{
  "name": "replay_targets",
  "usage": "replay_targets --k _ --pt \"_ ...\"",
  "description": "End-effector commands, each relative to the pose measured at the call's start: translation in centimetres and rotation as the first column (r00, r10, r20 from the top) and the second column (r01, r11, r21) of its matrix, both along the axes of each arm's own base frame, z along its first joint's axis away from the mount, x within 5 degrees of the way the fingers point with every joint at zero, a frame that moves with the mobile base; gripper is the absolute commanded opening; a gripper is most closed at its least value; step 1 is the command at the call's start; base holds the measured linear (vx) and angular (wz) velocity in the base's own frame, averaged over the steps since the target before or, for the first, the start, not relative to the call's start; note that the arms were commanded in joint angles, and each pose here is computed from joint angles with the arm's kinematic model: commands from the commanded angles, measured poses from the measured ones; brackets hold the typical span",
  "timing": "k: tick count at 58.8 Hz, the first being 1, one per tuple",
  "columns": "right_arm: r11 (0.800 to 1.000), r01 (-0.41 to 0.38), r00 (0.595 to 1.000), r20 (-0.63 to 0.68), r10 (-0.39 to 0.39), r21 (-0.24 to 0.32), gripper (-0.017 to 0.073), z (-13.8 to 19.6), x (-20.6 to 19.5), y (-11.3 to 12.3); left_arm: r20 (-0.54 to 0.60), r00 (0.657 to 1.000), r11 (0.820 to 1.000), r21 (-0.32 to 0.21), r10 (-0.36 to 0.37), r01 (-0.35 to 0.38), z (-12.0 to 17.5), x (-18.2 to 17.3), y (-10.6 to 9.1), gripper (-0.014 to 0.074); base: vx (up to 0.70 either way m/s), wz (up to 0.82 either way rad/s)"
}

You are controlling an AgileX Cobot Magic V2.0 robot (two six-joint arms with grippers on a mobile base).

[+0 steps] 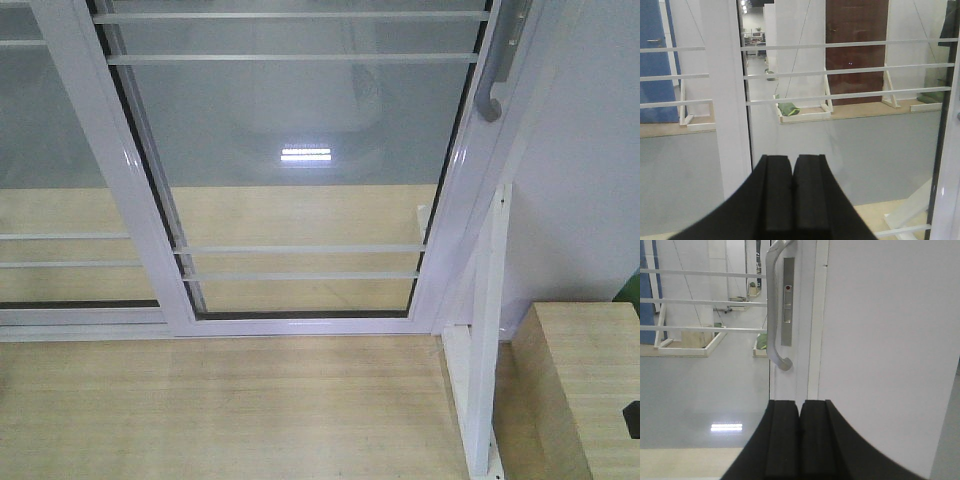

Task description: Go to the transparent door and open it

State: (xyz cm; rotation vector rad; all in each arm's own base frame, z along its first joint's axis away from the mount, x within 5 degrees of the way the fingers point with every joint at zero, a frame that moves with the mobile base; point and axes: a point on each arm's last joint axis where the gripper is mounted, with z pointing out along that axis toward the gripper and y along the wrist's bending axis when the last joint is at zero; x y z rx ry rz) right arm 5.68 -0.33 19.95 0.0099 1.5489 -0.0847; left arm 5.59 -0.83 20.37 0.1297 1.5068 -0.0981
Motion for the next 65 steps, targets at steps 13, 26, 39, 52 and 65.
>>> replay_targets --k 13,26,39,52,65 --pt "1.0 0.01 0.997 0.081 -0.008 -0.017 -0.0008 0.35 -0.09 -0.05 0.066 0.998 1.0 -0.021 -0.002 0.003 -0.02 -0.05 0.0 -0.0007 0.18 -0.01" --pt "1.0 0.009 0.997 0.074 -0.008 -0.017 -0.0008 0.28 -0.09 -0.05 0.066 0.998 1.0 -0.021 -0.002 0.003 -0.02 -0.05 0.0 -0.0007 0.13 0.0" --pt "1.0 0.009 0.997 0.074 -0.008 -0.017 -0.0008 0.28 -0.09 -0.05 0.066 0.998 1.0 -0.021 -0.002 0.003 -0.02 -0.05 0.0 -0.0007 0.09 0.0" --pt "1.0 0.009 0.997 0.074 -0.008 -0.017 -0.0008 0.28 -0.09 -0.05 0.066 0.998 1.0 -0.021 -0.002 0.003 -0.02 -0.05 0.0 -0.0007 0.07 0.0" --pt "1.0 0.009 0.997 0.074 -0.008 -0.017 -0.0008 0.28 -0.09 -0.05 0.066 0.998 1.0 -0.021 -0.002 0.003 -0.02 -0.05 0.0 -0.0007 0.04 0.0"
